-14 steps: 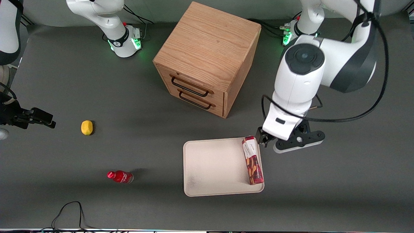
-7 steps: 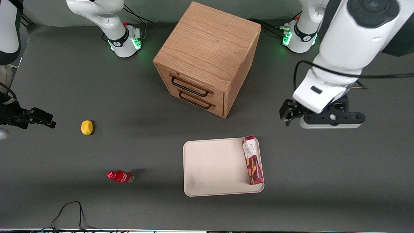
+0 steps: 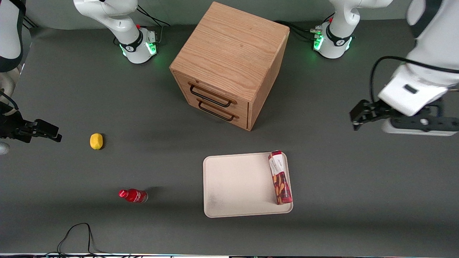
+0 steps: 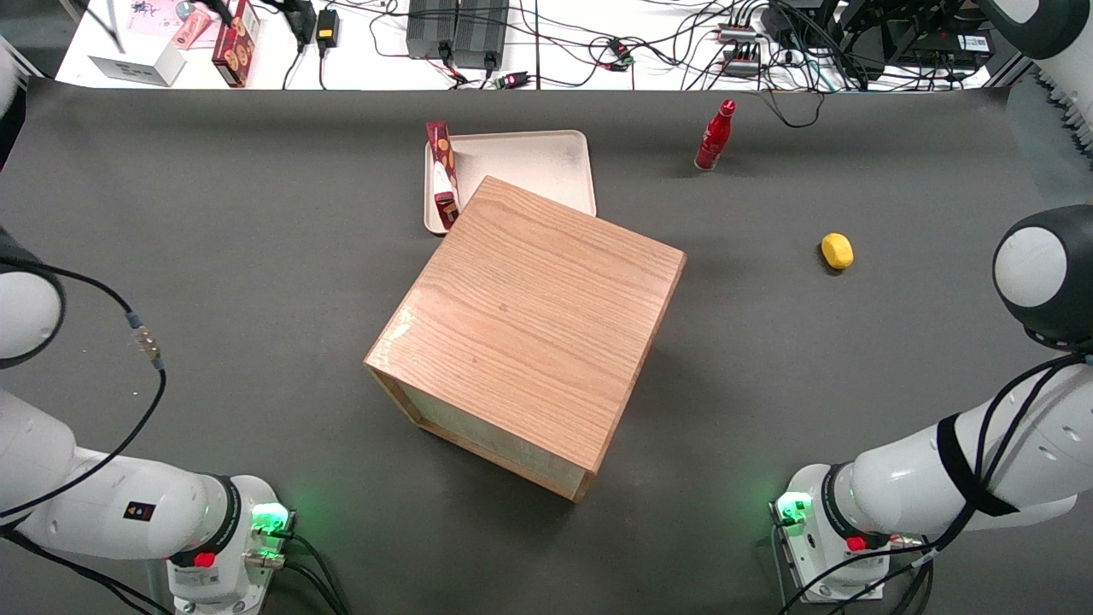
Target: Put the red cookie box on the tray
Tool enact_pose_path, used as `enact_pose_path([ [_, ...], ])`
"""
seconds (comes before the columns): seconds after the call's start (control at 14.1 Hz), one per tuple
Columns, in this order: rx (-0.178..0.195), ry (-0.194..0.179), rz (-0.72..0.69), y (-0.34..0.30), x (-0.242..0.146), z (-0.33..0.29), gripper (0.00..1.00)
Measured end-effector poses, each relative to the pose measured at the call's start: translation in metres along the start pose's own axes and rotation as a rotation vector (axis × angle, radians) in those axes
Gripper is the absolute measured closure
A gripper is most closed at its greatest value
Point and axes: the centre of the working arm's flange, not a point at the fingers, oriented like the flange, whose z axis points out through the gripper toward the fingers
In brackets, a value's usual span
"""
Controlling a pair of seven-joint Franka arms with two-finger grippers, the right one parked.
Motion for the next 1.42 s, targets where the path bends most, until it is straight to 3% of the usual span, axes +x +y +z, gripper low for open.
enact_pose_path([
  [0.57, 0.024, -0.023, -0.09, -0.065, -0.041, -0.014, 0.0],
  [0.78, 0.03, -0.048, -0.102, -0.072, -0.05, -0.014, 0.0],
  [1.42, 0.011, -0.069, -0.045, -0.08, -0.052, -0.009, 0.0],
])
